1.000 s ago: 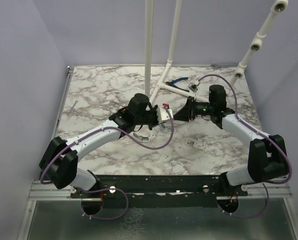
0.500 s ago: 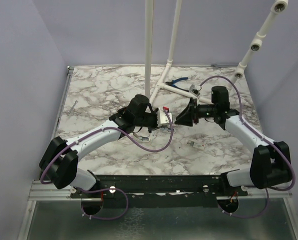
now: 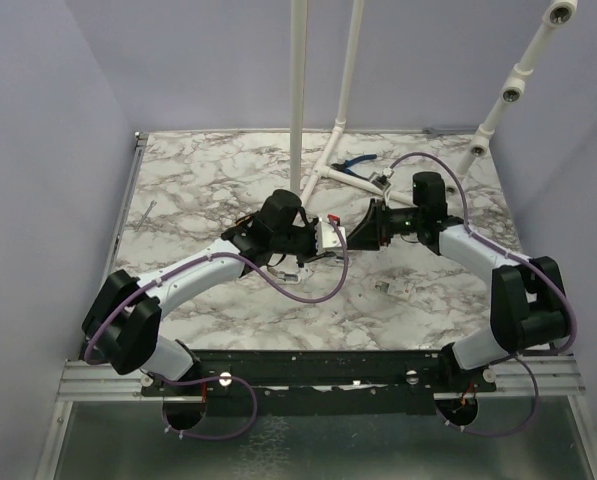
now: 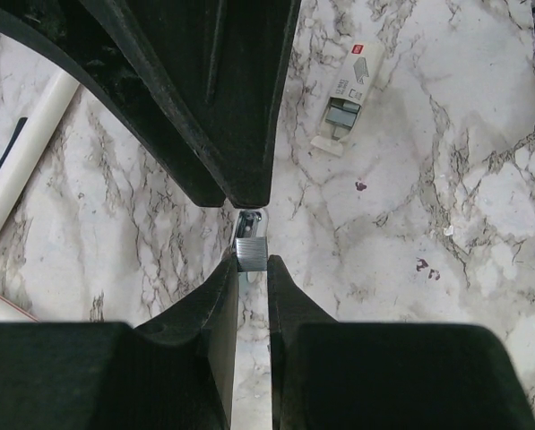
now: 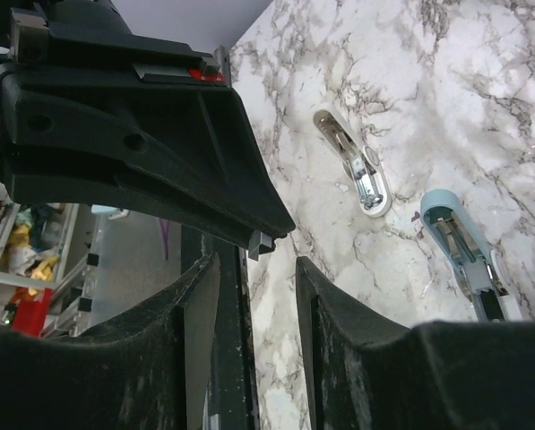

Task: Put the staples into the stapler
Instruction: Pick up the staple from the staple box.

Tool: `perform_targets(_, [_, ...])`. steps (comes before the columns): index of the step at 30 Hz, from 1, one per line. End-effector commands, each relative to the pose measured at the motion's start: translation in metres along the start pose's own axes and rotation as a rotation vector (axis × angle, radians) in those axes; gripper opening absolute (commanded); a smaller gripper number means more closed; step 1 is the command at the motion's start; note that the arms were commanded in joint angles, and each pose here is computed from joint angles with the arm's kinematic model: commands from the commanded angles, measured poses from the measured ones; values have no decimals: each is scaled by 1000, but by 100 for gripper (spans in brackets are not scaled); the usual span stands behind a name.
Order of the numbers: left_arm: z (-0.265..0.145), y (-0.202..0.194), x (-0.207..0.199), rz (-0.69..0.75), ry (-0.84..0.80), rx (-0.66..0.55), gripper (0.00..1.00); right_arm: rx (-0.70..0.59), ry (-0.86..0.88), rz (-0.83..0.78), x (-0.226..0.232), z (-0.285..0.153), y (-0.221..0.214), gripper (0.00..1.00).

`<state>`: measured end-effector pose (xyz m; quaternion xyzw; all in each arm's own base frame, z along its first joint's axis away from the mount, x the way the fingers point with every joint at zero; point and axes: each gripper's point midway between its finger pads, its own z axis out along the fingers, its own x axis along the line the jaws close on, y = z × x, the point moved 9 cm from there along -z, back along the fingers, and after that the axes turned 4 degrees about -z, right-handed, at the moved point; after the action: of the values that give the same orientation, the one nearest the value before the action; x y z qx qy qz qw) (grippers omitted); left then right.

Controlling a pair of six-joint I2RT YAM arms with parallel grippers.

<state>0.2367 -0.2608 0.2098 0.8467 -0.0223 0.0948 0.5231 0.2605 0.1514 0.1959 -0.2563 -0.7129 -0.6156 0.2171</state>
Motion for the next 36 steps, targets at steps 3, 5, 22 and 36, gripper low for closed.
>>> perform_targets(3, [4,10,0,9,-35,-30,11,25,59,61,-2,9,-1,43])
perform_targets(5, [5,10,0,10,-34,-30,11,33,62,74,-5,11,-3,43])
perform_targets(22, [5,7,-1,21,-38,-23,11,56,102,105,-9,19,-3,30])
perform_targets(36, [4,7,-2,28,-35,-23,11,75,96,90,-7,17,-3,25])
